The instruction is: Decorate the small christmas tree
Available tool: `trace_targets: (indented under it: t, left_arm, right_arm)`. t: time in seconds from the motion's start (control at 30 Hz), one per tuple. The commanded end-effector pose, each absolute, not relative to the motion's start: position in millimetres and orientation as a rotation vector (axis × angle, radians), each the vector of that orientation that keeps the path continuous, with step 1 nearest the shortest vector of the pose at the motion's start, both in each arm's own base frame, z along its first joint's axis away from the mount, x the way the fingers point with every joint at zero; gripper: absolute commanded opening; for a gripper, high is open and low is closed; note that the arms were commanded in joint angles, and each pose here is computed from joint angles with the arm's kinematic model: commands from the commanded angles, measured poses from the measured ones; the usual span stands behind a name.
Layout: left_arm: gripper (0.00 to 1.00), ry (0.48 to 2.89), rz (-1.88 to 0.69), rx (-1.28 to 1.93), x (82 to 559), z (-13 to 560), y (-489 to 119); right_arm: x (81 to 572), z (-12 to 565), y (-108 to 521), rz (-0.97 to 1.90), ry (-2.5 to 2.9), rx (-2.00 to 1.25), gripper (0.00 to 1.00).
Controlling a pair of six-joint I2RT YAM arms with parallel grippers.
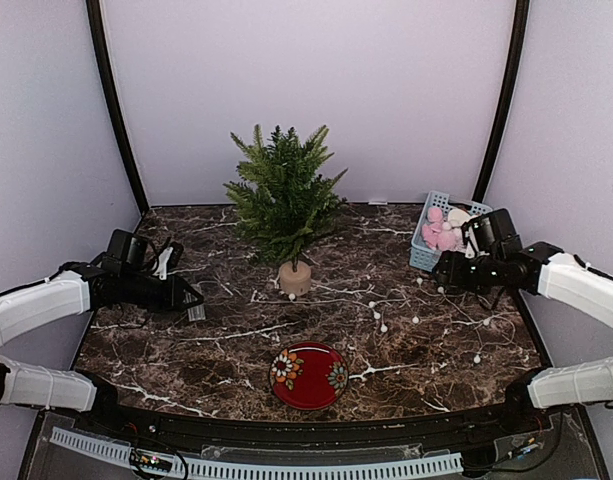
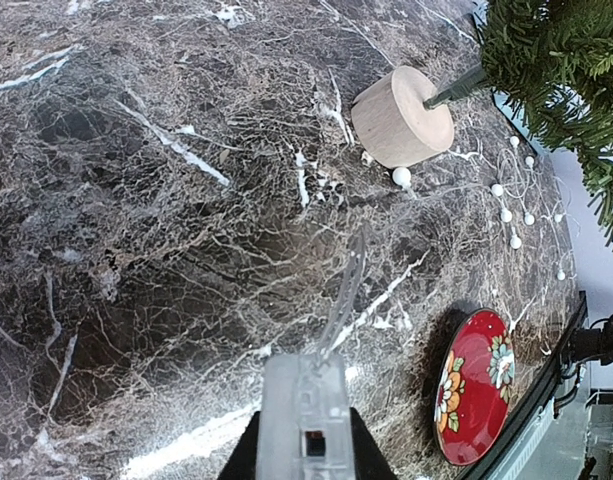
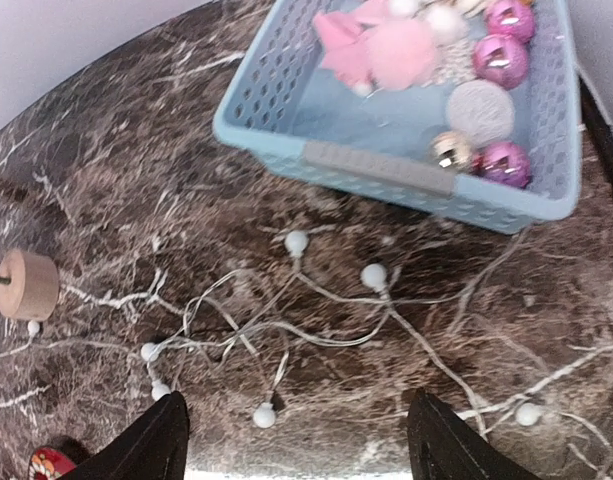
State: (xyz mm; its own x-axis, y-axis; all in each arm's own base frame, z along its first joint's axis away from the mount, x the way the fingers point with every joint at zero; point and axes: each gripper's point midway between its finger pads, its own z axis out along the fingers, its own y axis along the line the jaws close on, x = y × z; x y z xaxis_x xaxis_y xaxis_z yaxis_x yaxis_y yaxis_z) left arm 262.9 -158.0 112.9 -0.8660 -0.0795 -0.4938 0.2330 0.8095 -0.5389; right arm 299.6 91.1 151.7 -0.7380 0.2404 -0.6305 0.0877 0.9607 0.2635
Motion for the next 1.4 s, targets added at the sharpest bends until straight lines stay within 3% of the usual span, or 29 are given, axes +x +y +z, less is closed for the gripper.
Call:
trace_targets:
  t: [0.0,0.3,0.7,0.77,0.83,0.97,1.13,1.37]
  left_arm:
    - [0.0,2.46,-0.855,0.158,263.4,121.6,-163.3]
    - [0.0,2.461,-0.839,0.157,264.0,121.6,-161.5]
    - [0.0,2.456,-0.835,0.157,262.9,122.9,-161.2]
    - [0.0,2.452,-0.835,0.161,263.6,123.8,-161.5]
    - [0.0,2.446,-0.833,0.162,264.0,125.2,-161.3]
    - [0.0,2.423,-0.807,0.158,265.2,131.2,-157.9]
    - [0.0,2.345,-0.719,0.138,269.1,149.6,-145.6]
    - [0.0,2.161,-0.817,0.365,257.6,197.1,-169.3]
  right_arm:
    - [301.5,126.1,139.8,0.408,2.426,0.152,0.76]
    - [337.5,81.3,172.4,0.26,2.516,0.022,0.68]
    - [352.9,27.5,171.9,0.026,2.653,0.107,0.67]
    - [353.3,21.8,172.6,0.018,2.658,0.119,0.6]
    - [352.0,16.1,172.5,0.023,2.665,0.138,0.46]
    - [352.4,20.2,172.0,0.047,2.643,0.179,0.03]
    - [357.5,72.2,155.7,0.047,2.506,0.246,0.0]
    - [347.4,166.8,123.1,0.058,2.297,0.312,0.0]
